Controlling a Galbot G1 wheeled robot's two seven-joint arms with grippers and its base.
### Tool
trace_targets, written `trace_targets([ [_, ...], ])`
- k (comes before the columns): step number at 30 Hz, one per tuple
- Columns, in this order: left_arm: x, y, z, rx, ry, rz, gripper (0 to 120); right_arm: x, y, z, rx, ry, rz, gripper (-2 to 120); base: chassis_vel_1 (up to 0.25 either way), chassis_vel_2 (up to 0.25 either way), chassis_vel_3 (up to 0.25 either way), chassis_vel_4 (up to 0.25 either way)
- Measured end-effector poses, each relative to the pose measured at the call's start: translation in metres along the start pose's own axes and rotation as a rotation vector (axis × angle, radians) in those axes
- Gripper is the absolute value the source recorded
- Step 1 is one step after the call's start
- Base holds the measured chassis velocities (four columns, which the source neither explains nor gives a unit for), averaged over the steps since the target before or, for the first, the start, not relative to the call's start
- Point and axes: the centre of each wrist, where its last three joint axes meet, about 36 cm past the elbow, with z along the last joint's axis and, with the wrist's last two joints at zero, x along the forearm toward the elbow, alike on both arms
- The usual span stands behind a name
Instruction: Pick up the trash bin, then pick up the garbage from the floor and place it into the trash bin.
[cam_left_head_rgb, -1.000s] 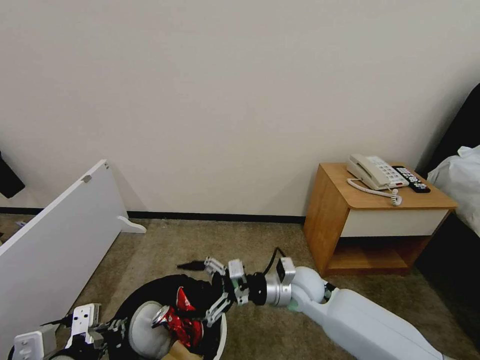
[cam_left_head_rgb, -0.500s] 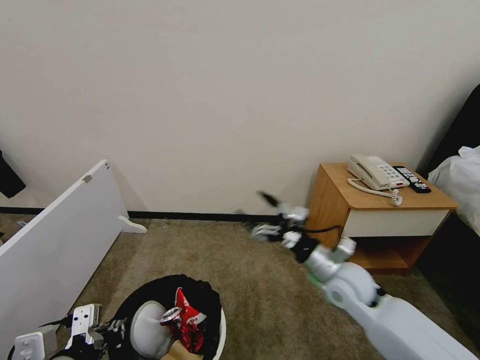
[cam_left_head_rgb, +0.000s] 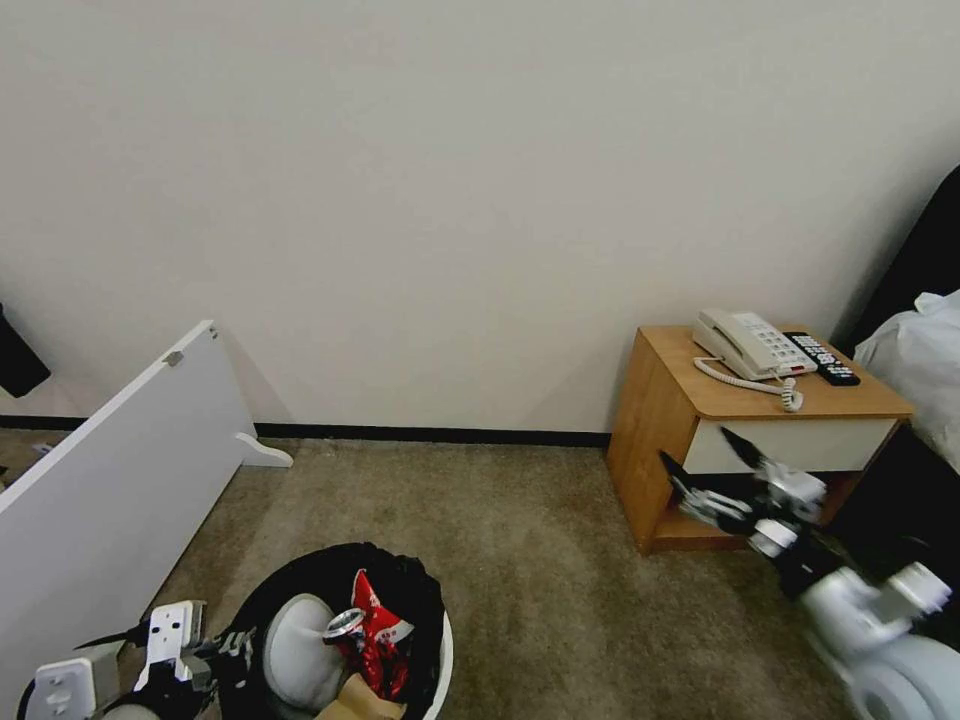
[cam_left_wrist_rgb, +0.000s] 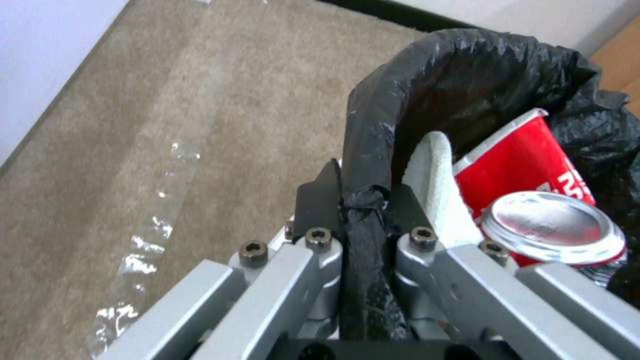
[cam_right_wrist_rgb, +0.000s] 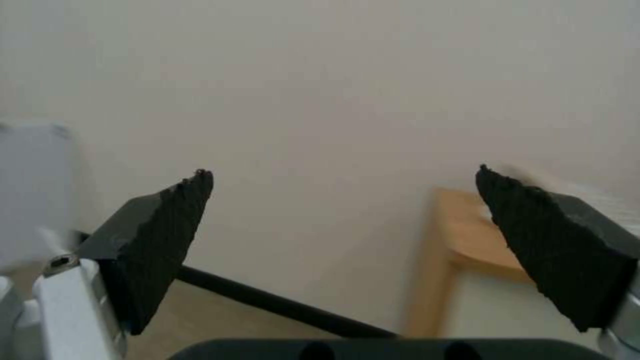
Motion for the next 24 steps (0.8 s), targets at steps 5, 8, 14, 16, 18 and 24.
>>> trace_targets([
  [5, -0.001, -0.001, 0.000, -0.014, -0.011, -0.001, 4, 0.040, 0.022, 0.001, 0.047, 0.022, 0.145, 100, 0.000, 0.000, 0.000, 0.000],
  [8, -0.002, -0.002, -0.002, -0.040, -0.030, -0.008, 4, 0.057, 0.032, 0.000, 0.117, 0.035, 0.211, 100, 0.000, 0.000, 0.000, 0.000],
  [14, -0.003, -0.004, -0.006, -0.057, -0.054, 0.001, 4, 0.066, 0.042, -0.012, 0.158, 0.016, 0.289, 100, 0.000, 0.000, 0.000, 0.000],
  [16, -0.003, -0.004, -0.007, -0.059, -0.059, 0.006, 4, 0.069, 0.044, -0.015, 0.157, 0.011, 0.305, 100, 0.000, 0.000, 0.000, 0.000],
  [18, -0.004, -0.005, -0.011, -0.059, -0.071, 0.014, 4, 0.075, 0.048, -0.016, 0.163, 0.020, 0.300, 100, 0.000, 0.000, 0.000, 0.000],
  [24, -0.004, -0.004, -0.014, -0.063, -0.083, 0.009, 4, 0.074, 0.048, -0.013, 0.164, -0.020, 0.292, 100, 0.000, 0.000, 0.000, 0.000],
])
